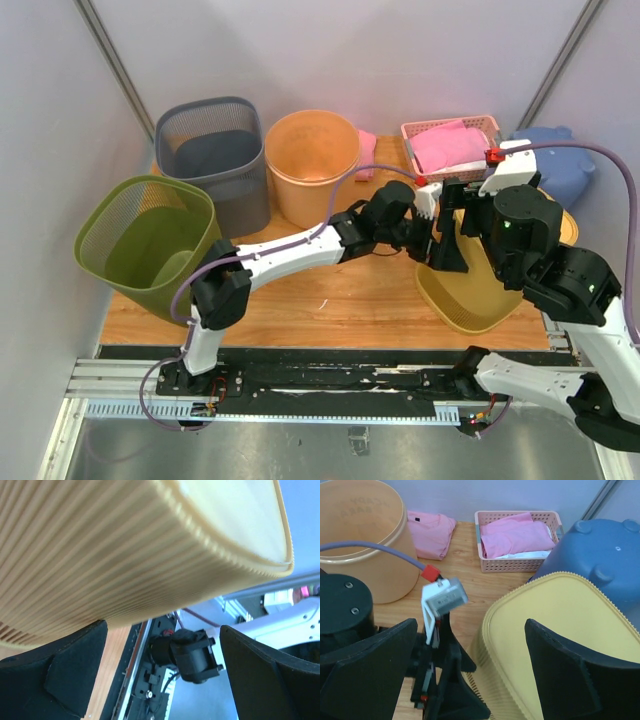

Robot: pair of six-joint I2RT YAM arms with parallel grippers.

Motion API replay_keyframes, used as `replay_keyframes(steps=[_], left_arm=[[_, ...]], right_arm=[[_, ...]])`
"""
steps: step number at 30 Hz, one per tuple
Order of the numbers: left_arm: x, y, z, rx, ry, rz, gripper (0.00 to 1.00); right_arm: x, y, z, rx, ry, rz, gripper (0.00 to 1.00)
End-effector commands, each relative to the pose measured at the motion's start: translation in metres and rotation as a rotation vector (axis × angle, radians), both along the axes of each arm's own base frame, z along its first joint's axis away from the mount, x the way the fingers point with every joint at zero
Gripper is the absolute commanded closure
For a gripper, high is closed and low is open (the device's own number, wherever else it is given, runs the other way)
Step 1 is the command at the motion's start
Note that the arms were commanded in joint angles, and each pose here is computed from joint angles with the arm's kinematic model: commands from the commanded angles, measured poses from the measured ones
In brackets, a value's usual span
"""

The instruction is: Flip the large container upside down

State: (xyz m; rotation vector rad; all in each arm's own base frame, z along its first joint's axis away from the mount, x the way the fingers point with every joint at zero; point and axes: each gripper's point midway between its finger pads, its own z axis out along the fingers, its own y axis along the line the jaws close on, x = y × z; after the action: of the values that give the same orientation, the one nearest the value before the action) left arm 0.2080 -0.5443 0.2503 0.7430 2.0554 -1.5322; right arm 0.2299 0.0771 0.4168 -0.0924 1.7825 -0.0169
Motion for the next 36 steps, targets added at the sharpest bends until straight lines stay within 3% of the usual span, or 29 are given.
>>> replay_keyframes(steps=[1, 5, 8, 15, 20, 23, 29, 36], left_arm=[[-0.035, -0.002, 0.011, -0.033, -0.076, -0.142, 0.01], [-0.054, 0.036, 0.011, 0.002, -0.142, -0.181, 0.01], [-0.045, 0.058, 0.001, 0.069, -0.200, -0.102, 0.01], [0.035, 0.079, -0.012, 0.096, -0.080, 0.192, 0.01], [0.079, 0.057, -0.022, 0.121, -0.042, 0.312, 0.01], [0.092, 0.036, -0.036, 0.147, -0.016, 0.302, 0.01], [0.049, -0.008, -0.057, 0.175, -0.045, 0.120, 0.01], [-0.017, -0.033, -0.052, 0.103, -0.098, -0.114, 0.01]], right_arm=[[-0.003, -0.010, 0.007, 0.014, -0.011, -0.029, 0.09], [-0.004, -0.017, 0.004, 0.010, -0.026, -0.061, 0.09], [-0.003, -0.021, 0.001, 0.004, -0.030, -0.084, 0.09], [-0.005, -0.027, 0.006, 0.025, -0.054, -0.109, 0.09], [-0.006, -0.027, 0.012, 0.035, -0.061, -0.100, 0.09], [-0.006, -0.025, 0.015, 0.045, -0.064, -0.086, 0.09], [-0.008, -0.024, 0.011, 0.041, -0.051, -0.079, 0.09], [-0.005, -0.019, 0.005, 0.038, -0.036, -0.067, 0.09]])
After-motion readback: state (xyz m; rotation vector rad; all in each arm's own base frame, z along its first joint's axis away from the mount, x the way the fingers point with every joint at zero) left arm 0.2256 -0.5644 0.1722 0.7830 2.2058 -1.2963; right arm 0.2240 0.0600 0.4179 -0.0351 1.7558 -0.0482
